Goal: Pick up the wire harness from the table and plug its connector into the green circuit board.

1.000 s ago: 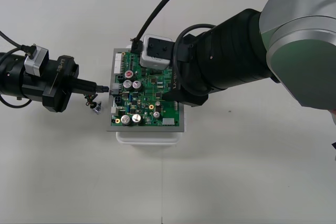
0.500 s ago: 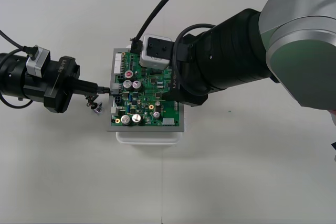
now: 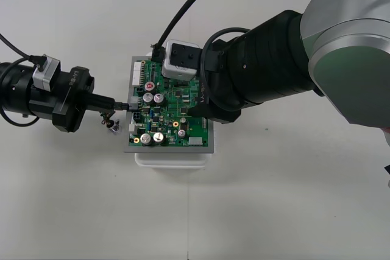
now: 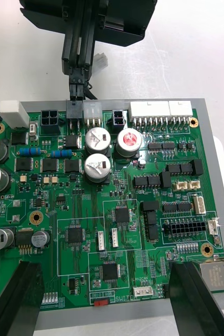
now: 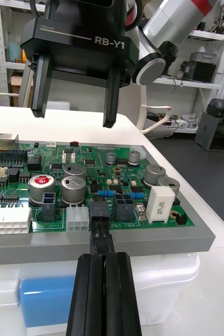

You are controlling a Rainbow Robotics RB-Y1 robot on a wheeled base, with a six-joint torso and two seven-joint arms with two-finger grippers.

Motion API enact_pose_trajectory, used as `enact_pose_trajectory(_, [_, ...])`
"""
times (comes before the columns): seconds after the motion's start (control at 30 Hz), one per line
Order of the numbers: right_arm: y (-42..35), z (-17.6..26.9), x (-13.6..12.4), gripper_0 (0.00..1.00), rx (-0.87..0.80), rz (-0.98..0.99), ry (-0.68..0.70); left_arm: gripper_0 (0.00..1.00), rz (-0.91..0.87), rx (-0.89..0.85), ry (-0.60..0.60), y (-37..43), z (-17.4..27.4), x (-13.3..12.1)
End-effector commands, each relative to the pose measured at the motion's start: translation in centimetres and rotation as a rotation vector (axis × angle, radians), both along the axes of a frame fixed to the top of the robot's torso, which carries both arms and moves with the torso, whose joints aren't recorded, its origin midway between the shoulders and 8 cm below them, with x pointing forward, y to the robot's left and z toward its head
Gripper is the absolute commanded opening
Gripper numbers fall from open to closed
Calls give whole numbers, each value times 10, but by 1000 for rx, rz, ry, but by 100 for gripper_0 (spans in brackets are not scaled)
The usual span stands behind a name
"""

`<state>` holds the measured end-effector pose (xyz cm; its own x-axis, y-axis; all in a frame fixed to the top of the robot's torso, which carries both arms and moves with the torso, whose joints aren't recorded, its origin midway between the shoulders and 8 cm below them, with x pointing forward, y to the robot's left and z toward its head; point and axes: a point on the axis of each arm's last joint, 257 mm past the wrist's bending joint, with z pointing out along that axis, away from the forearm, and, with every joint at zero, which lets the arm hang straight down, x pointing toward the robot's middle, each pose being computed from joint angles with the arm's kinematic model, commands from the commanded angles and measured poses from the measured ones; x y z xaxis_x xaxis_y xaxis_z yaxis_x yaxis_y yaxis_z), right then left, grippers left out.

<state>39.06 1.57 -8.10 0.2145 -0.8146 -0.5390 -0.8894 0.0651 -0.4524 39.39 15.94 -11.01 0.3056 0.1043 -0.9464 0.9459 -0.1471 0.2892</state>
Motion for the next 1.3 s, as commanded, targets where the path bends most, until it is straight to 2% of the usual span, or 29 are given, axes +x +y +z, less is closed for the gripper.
enact_pose_trajectory(0.03, [8,11,-6,69,15,43,-42,0,-87,-16,-23,-15,11,-14])
enact_pose_trajectory(1.3, [11,12,-9,69,22,51,-39,0,-102,-35,-9,-24,11,-16])
